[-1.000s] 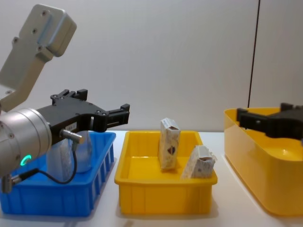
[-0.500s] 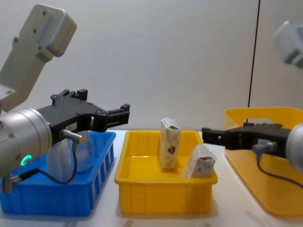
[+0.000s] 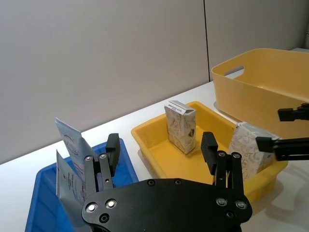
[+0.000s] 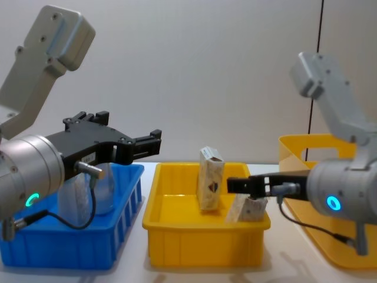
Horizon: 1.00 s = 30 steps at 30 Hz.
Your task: Bimanual collaborative sorting of washing and personal care products
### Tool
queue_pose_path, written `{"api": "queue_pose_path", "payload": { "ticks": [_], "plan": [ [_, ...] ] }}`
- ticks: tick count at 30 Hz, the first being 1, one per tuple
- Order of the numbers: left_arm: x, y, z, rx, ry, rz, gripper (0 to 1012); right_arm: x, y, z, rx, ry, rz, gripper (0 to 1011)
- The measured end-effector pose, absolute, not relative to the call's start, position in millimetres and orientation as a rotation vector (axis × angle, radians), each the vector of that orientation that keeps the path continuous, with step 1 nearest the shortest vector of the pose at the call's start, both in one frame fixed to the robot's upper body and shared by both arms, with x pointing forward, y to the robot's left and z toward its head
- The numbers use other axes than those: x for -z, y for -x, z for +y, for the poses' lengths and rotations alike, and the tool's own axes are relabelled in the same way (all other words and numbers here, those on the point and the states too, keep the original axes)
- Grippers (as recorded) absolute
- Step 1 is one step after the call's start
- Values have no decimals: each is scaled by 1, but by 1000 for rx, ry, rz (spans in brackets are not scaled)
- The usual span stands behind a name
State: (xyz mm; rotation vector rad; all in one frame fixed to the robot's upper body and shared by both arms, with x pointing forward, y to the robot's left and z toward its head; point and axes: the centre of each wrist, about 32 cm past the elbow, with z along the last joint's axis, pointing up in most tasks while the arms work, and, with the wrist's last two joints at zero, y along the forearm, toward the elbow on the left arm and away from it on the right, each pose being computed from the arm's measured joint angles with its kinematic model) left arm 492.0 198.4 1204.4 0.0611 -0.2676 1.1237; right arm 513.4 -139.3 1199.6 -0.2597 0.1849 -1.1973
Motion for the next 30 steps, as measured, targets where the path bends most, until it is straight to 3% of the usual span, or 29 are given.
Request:
{"api": "queue_pose_path", "payload": {
  "ticks": [30],
  "plan": [
    [-1204,-492,198,-1124,-61,-268,1001,-1197,-552,-101,1241,361,291,1004]
  ]
}}
